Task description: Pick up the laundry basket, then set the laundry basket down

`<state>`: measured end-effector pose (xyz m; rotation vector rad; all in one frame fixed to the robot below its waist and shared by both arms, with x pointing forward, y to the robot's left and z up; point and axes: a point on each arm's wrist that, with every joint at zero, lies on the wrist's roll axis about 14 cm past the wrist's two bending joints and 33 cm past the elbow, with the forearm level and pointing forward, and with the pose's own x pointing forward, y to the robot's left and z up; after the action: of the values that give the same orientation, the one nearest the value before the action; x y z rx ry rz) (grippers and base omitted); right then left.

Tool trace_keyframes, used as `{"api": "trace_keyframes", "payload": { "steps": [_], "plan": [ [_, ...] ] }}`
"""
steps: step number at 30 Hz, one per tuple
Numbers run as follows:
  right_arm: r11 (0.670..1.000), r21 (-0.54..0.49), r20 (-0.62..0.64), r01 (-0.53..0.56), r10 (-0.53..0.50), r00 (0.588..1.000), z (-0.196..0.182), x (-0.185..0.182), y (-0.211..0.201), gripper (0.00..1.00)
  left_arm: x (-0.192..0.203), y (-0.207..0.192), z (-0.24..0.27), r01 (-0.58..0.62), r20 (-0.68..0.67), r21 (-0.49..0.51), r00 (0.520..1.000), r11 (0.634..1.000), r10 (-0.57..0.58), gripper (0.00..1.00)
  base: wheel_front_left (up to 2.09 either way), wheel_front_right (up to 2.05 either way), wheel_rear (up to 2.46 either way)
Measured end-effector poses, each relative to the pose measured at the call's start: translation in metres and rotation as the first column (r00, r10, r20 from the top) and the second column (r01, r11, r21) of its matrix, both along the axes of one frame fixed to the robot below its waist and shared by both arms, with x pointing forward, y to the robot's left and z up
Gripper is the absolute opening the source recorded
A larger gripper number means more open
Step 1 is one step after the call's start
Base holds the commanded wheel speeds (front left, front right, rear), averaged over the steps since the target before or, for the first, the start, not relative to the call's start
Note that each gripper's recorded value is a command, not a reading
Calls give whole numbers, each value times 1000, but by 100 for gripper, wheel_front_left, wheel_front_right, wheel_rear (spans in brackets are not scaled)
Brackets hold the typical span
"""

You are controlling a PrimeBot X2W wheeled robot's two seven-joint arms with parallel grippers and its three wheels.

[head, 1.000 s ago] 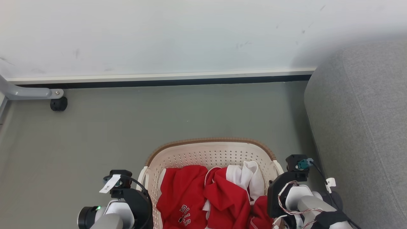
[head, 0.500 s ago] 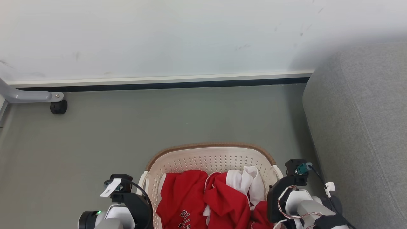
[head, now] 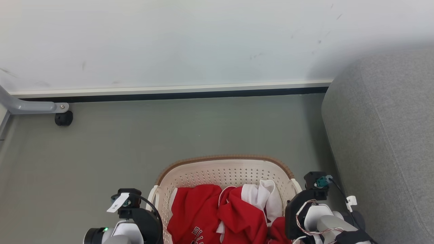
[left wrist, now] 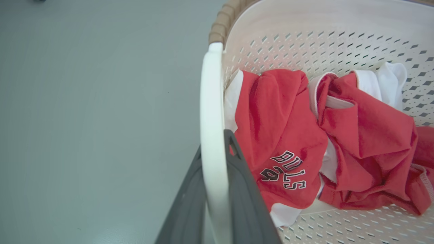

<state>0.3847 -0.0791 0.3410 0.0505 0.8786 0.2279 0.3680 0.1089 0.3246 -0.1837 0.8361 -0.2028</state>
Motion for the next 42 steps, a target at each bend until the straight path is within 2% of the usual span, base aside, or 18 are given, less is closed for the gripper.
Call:
{"api": "trace_keyframes", "payload": {
  "steps": [42],
  "plan": [
    [1000, 5, -1, -7, 7, 1000, -2, 2, 2, 0, -3, 1, -4, -21, -19, -14, 1000, 1000, 20, 0, 0, 0, 0]
  ]
}}
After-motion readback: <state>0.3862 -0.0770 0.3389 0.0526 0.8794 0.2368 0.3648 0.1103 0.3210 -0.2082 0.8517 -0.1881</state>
